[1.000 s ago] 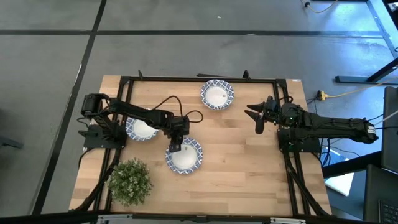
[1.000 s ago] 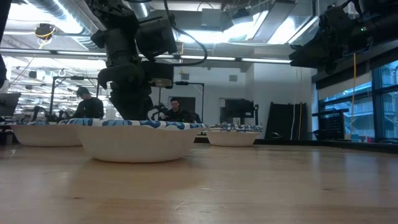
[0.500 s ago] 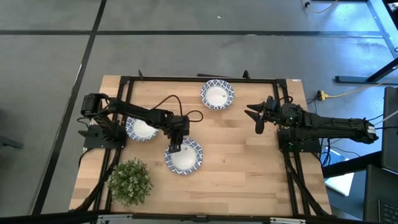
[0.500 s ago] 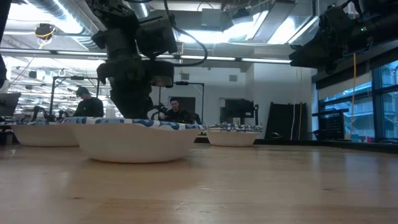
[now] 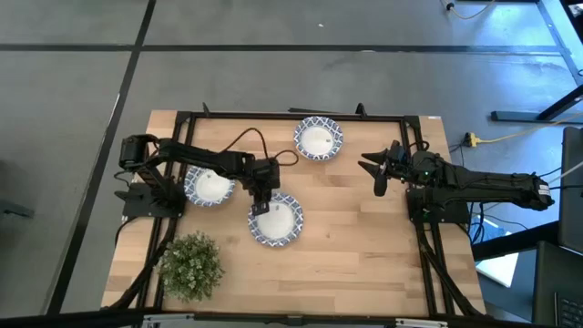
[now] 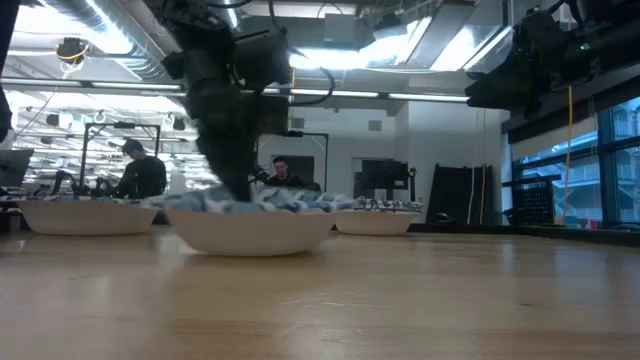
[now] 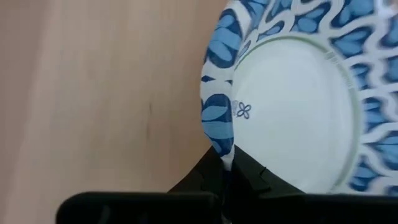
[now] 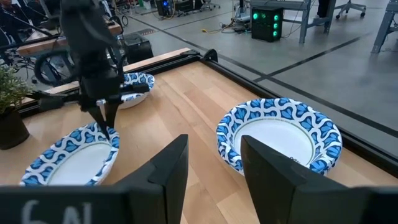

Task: Nest bowls inside each other
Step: Stack the middle bowl on the right bowls, then stack the left bowl on the right bowls

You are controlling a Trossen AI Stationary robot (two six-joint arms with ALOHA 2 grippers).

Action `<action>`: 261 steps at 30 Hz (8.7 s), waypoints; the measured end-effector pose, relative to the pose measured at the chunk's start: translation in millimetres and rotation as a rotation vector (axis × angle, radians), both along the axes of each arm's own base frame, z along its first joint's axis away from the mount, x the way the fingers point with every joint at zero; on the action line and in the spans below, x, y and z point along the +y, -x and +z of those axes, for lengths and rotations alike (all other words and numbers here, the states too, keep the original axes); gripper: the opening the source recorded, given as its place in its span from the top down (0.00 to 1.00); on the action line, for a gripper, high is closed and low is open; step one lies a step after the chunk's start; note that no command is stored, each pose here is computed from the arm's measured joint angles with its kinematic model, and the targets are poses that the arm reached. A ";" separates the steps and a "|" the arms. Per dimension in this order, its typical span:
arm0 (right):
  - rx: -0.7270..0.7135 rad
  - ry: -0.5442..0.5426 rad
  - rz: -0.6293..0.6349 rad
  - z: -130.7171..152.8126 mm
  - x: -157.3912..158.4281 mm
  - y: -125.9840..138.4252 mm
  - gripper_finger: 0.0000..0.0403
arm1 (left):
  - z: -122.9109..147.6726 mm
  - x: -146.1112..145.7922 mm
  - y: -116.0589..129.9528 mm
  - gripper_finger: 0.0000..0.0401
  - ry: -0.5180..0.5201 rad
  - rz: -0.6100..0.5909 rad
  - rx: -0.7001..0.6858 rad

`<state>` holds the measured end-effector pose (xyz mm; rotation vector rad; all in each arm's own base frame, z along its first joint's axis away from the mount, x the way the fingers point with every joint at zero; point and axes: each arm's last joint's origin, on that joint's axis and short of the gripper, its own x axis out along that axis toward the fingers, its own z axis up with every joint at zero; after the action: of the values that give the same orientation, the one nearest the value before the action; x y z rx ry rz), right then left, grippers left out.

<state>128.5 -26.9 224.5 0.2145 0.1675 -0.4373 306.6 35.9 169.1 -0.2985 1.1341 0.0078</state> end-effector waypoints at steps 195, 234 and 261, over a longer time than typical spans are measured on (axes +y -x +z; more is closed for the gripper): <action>0.001 0.061 -0.042 2.4 -1.5 0.3 0.63 | 57.4 52.7 173.9 0.61 -0.168 0.583 -0.293; -0.024 0.077 -0.094 5.2 -2.9 0.5 0.63 | 26.3 16.0 177.1 0.61 0.101 0.417 -0.220; -0.055 0.081 -0.098 8.2 -3.1 0.1 0.63 | 21.6 12.1 183.3 0.43 0.188 0.479 -0.124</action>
<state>128.4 -29.9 232.7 0.1555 0.0854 -0.5338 123.3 48.0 190.7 -0.7239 0.9200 0.3023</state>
